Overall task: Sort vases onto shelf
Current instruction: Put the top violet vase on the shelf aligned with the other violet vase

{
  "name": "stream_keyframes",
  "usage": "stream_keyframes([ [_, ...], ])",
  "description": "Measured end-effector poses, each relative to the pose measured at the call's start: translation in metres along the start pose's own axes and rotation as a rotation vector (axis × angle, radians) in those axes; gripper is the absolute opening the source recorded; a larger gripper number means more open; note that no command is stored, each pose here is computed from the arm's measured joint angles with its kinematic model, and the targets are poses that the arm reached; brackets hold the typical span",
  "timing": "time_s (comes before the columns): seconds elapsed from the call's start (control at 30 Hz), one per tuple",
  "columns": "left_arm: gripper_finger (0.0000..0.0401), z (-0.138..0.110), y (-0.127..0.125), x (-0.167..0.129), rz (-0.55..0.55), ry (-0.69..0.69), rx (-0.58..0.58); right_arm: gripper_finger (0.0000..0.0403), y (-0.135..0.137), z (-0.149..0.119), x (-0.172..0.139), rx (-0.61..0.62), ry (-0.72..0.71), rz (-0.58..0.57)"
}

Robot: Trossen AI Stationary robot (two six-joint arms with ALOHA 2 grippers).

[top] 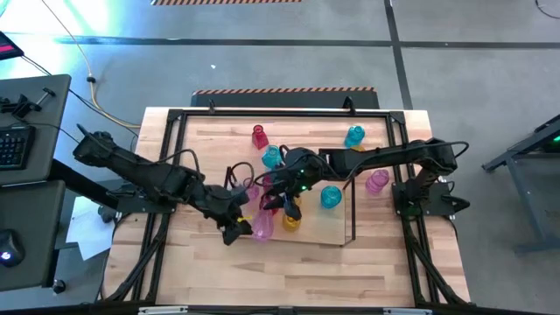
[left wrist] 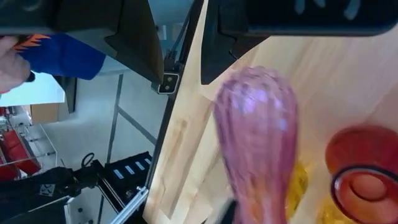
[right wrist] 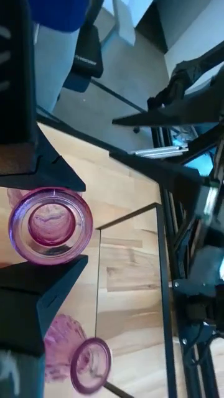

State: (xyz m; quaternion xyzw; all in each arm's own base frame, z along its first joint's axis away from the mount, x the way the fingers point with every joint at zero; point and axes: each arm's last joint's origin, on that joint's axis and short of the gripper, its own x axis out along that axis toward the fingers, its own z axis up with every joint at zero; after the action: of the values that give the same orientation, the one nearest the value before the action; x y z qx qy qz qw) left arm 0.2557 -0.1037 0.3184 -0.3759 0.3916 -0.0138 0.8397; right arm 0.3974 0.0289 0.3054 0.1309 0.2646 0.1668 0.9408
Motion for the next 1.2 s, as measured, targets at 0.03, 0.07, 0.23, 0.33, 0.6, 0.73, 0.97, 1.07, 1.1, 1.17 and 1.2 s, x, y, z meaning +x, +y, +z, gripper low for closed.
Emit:
stream_keyframes([
  [0.03,0.0099,-0.001,-0.001,0.001,0.002,0.003,-0.009,0.0119,0.000,0.000,0.000,-0.016,0.000,-0.001],
  [0.07,0.0099,-0.002,-0.001,0.002,0.004,0.006,-0.018,0.0119,0.000,0.000,0.000,-0.026,0.000,-0.002],
  [0.23,0.0099,-0.007,-0.006,0.005,-0.004,0.003,-0.056,0.0119,0.002,-0.001,0.001,-0.084,0.003,0.002],
  [0.33,0.0099,-0.008,-0.010,0.009,-0.026,-0.013,-0.064,0.0119,0.005,-0.001,0.002,-0.099,0.006,0.012],
  [0.6,0.0099,-0.014,-0.009,0.040,0.024,0.017,-0.061,0.0119,0.012,-0.006,0.010,-0.132,0.019,0.032],
  [0.73,0.0099,-0.020,-0.010,0.052,0.036,0.037,-0.063,0.0119,0.010,-0.015,0.024,-0.129,0.059,0.042],
  [0.97,0.0099,-0.034,-0.016,0.060,0.051,0.049,-0.085,0.0119,0.013,-0.017,0.032,-0.158,0.033,0.014],
  [1.07,0.0099,-0.039,-0.017,0.062,0.065,0.041,-0.089,0.0119,0.012,-0.016,0.032,-0.186,0.025,-0.006],
  [1.1,0.0099,-0.040,-0.018,0.062,0.071,0.034,-0.091,0.0119,0.013,-0.016,0.032,-0.193,0.021,-0.005],
  [1.17,0.0099,-0.042,-0.018,0.064,0.080,0.019,-0.093,0.0119,0.012,-0.017,0.034,-0.206,0.020,-0.005],
  [1.2,0.0099,-0.042,-0.018,0.065,0.088,0.012,-0.092,0.0119,0.012,-0.018,0.035,-0.208,0.027,-0.009],
])
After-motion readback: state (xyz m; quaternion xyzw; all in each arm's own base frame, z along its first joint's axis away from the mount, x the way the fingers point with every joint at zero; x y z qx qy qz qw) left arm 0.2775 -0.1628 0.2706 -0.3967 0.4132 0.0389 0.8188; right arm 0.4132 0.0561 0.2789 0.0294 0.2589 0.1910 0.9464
